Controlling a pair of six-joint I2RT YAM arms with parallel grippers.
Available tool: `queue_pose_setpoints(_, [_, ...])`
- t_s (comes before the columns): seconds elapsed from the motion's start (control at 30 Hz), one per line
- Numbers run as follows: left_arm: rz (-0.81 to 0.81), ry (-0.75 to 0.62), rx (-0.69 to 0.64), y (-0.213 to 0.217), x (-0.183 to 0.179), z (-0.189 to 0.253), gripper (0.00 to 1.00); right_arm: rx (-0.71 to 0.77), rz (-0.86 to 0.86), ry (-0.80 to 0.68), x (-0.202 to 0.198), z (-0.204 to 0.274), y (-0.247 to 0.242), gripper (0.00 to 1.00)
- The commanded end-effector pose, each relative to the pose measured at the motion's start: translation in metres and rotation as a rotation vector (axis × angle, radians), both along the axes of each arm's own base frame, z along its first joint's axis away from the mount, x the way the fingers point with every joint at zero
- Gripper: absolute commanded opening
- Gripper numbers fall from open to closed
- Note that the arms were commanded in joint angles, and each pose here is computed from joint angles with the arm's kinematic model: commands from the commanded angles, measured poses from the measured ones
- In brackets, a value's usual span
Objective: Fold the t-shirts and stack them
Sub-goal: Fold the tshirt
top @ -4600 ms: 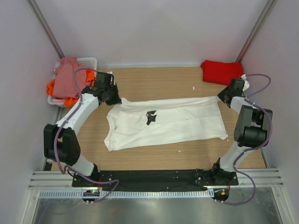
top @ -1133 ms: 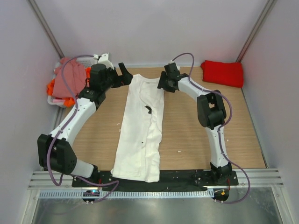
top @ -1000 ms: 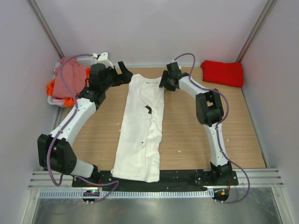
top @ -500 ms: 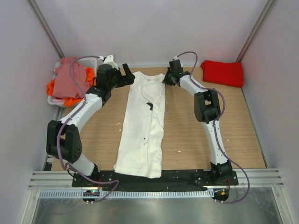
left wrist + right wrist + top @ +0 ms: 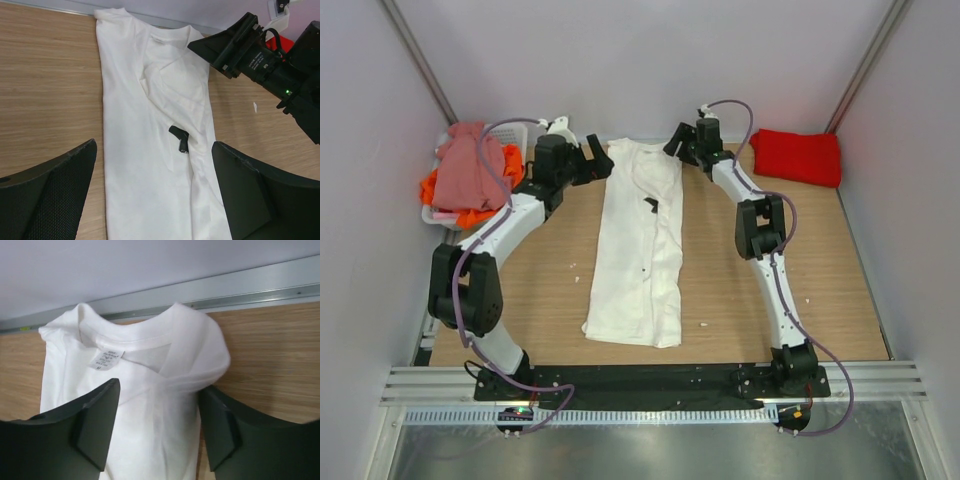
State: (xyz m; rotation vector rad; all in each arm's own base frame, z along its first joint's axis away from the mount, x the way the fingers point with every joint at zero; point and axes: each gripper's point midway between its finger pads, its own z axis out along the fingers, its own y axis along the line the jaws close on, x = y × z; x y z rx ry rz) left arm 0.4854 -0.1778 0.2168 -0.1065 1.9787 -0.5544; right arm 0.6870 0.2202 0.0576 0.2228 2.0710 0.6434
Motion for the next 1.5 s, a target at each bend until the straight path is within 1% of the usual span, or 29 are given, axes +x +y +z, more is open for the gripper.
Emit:
queue_pose_setpoints(0.0, [-0.019, -0.076, -0.05, -0.007, 0.007, 0.035, 0.97, 0.047, 0.166, -0.169, 0.001, 0.06, 0.033, 0.72])
queue_pose_setpoints(0.03, [-0.02, -0.081, -0.058, -0.008, 0.006, 0.042, 0.96, 0.018, 0.188, -0.187, -0.01, 0.082, 0.031, 0.73])
queue_pose_setpoints(0.07, [-0.018, -0.066, -0.058, -0.007, 0.003, 0.043, 0.96, -0.002, 0.155, -0.209, -0.016, 0.101, 0.021, 0.77])
queue_pose_setpoints(0.1, [-0.007, -0.062, -0.063, -0.004, -0.003, 0.051, 0.96, -0.016, 0.113, -0.283, -0.018, 0.125, 0.012, 0.79])
queue_pose_setpoints(0.13, [0.007, -0.06, -0.081, -0.002, -0.006, 0.059, 0.96, -0.066, 0.082, -0.186, -0.043, 0.077, -0.002, 0.83])
queue_pose_setpoints(0.17, [0.019, -0.024, -0.078, 0.001, -0.013, 0.056, 0.96, -0.075, -0.001, -0.295, -0.055, 0.147, -0.02, 0.91])
queue_pose_setpoints(0.2, [0.026, -0.005, -0.084, 0.002, -0.019, 0.057, 0.96, -0.105, -0.025, -0.241, -0.074, 0.125, -0.032, 0.93])
queue_pose_setpoints(0.23, [0.031, 0.0, -0.093, 0.005, -0.029, 0.063, 0.96, -0.115, -0.049, -0.244, -0.086, 0.14, -0.04, 0.94])
queue_pose_setpoints(0.27, [0.053, 0.044, -0.097, 0.009, -0.038, 0.056, 0.96, -0.106, -0.072, -0.27, -0.102, 0.17, -0.047, 0.94])
queue_pose_setpoints(0.3, [0.064, 0.065, -0.098, 0.011, -0.045, 0.052, 0.95, -0.129, -0.081, -0.174, -0.126, 0.147, -0.054, 0.94])
queue_pose_setpoints(0.37, [0.105, 0.15, -0.097, 0.021, -0.067, 0.036, 0.95, -0.092, -0.13, -0.106, -0.153, 0.141, -0.063, 0.94])
queue_pose_setpoints(0.4, [0.116, 0.177, -0.092, 0.024, -0.074, 0.028, 0.95, -0.067, -0.138, -0.086, -0.176, 0.156, -0.066, 0.93])
queue_pose_setpoints(0.43, [0.121, 0.228, -0.087, 0.026, -0.085, 0.009, 0.95, -0.064, -0.135, -0.006, -0.201, 0.127, -0.067, 0.92])
queue_pose_setpoints(0.47, [0.12, 0.244, -0.093, 0.027, -0.097, 0.007, 0.95, -0.044, -0.13, 0.018, -0.218, 0.124, -0.065, 0.91])
queue_pose_setpoints(0.5, [0.118, 0.278, -0.108, 0.026, -0.106, -0.002, 0.95, -0.022, -0.134, 0.067, -0.249, 0.111, -0.066, 0.91])
queue_pose_setpoints(0.53, [0.109, 0.329, -0.096, 0.025, -0.121, -0.023, 0.95, -0.023, -0.116, 0.085, -0.269, 0.107, -0.057, 0.89])
queue_pose_setpoints(0.57, [0.105, 0.341, -0.095, 0.026, -0.132, -0.027, 0.94, -0.035, -0.108, 0.108, -0.287, 0.099, -0.052, 0.89])
queue_pose_setpoints(0.6, [0.103, 0.36, -0.091, 0.026, -0.142, -0.035, 0.94, -0.066, -0.103, 0.181, -0.316, 0.07, -0.053, 0.89])
queue_pose_setpoints(0.63, [0.097, 0.404, -0.072, 0.027, -0.157, -0.056, 0.95, -0.071, -0.121, 0.158, -0.331, 0.079, -0.054, 0.88])
queue_pose_setpoints(0.7, [0.105, 0.424, -0.066, 0.033, -0.173, -0.067, 0.95, -0.095, -0.066, 0.209, -0.37, 0.063, -0.037, 0.85])
queue_pose_setpoints(0.73, [0.123, 0.471, -0.057, 0.038, -0.186, -0.088, 0.95, -0.096, -0.066, 0.262, -0.392, 0.043, -0.036, 0.84])
queue_pose_setpoints(0.77, [0.124, 0.487, -0.062, 0.038, -0.193, -0.094, 0.94, -0.086, -0.064, 0.264, -0.404, 0.042, -0.035, 0.81])
queue_pose_setpoints(0.8, [0.123, 0.495, -0.068, 0.039, -0.199, -0.098, 0.94, -0.096, -0.03, 0.312, -0.426, 0.022, -0.031, 0.79])
queue_pose_setpoints(0.83, [0.124, 0.528, -0.065, 0.038, -0.209, -0.111, 0.93, -0.072, -0.025, 0.337, -0.436, 0.017, -0.028, 0.76])
queue_pose_setpoints(0.97, [0.125, 0.599, -0.048, 0.04, -0.232, -0.135, 0.9, -0.049, 0.008, 0.399, -0.472, -0.002, -0.019, 0.7])
queue_pose_setpoints(1.03, [0.112, 0.63, -0.049, 0.039, -0.244, -0.144, 0.87, -0.06, 0.031, 0.423, -0.489, -0.01, -0.017, 0.69])
queue_pose_setpoints(1.27, [0.083, 0.704, -0.049, 0.033, -0.29, -0.165, 0.86, -0.031, 0.117, 0.496, -0.542, -0.031, 0.002, 0.68])
queue_pose_setpoints(1.37, [0.066, 0.729, -0.042, 0.028, -0.305, -0.172, 0.83, -0.023, 0.125, 0.5, -0.553, -0.036, 0.007, 0.65])
queue_pose_setpoints(1.47, [0.055, 0.766, -0.035, 0.027, -0.32, -0.183, 0.78, -0.029, 0.131, 0.503, -0.558, -0.038, 0.01, 0.61])
